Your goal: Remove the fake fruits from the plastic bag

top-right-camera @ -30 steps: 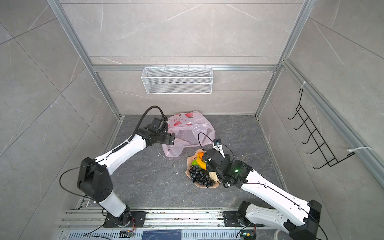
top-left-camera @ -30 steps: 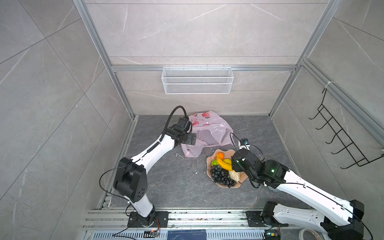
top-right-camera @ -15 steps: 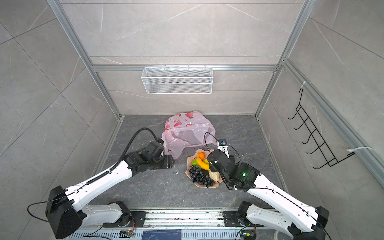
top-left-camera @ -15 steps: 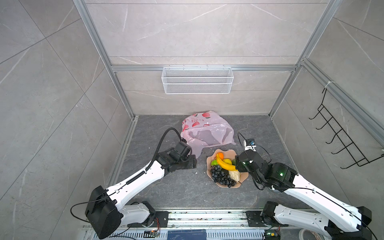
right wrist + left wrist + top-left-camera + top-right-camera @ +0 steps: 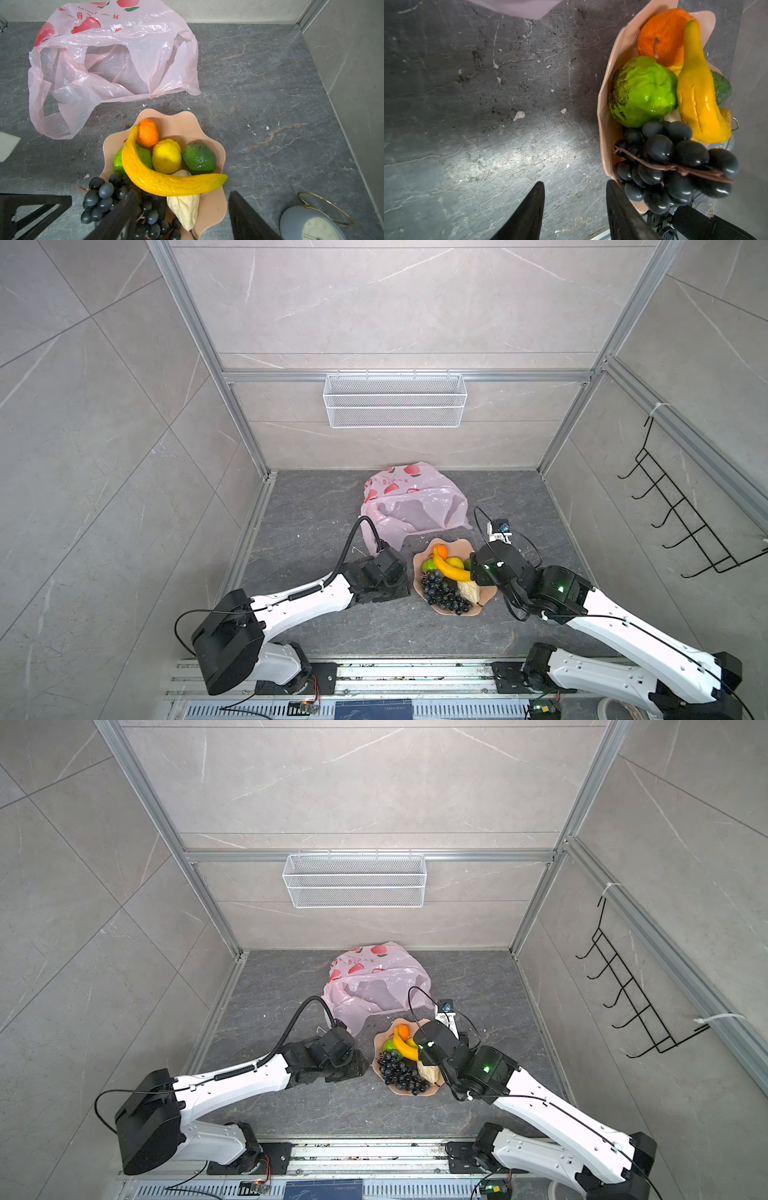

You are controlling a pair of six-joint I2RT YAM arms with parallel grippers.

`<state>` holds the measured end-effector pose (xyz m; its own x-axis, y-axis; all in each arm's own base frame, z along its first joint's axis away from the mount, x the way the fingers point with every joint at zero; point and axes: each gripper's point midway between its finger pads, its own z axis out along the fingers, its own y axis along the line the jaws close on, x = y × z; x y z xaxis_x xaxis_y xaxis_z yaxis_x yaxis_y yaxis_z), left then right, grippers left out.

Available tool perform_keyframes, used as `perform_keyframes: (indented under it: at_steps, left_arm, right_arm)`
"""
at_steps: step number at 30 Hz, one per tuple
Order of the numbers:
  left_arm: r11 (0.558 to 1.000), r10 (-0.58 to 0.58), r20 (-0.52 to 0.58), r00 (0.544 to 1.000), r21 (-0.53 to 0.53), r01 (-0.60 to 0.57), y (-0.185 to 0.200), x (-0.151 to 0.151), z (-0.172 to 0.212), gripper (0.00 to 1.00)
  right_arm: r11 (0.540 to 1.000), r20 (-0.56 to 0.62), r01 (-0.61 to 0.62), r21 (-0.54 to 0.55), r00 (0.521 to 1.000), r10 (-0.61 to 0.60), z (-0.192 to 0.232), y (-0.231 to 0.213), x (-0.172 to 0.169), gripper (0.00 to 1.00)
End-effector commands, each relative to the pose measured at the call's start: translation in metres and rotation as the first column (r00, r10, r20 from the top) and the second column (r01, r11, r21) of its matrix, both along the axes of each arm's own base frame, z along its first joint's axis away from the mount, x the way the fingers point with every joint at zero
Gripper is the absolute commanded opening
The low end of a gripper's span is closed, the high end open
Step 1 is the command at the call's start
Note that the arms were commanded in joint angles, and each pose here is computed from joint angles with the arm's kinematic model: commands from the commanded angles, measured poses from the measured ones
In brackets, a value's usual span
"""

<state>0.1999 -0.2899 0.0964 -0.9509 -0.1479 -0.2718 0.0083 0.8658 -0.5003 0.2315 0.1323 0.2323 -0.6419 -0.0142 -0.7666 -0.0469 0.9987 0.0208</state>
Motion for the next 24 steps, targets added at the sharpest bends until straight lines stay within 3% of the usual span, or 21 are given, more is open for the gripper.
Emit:
perform_keyframes:
  at_steps: [1, 24]
  left_arm:
    - [0.995, 0.002, 0.012, 1.000, -0.095, -0.001, -0.022, 0.007, 0.014, 0.50]
    - [0.997, 0.019, -0.041, 0.999, -0.074, -0.022, -0.043, 0.018, -0.014, 0.22]
  right_arm:
    - [1.000, -0.023, 0.006, -0.013, 1.000, -0.006, -0.008, -0.002, -0.003, 0.71]
    - [1.000, -0.006, 0.021, -0.012, 1.000, -0.022, -0.011, -0.013, -0.008, 0.73]
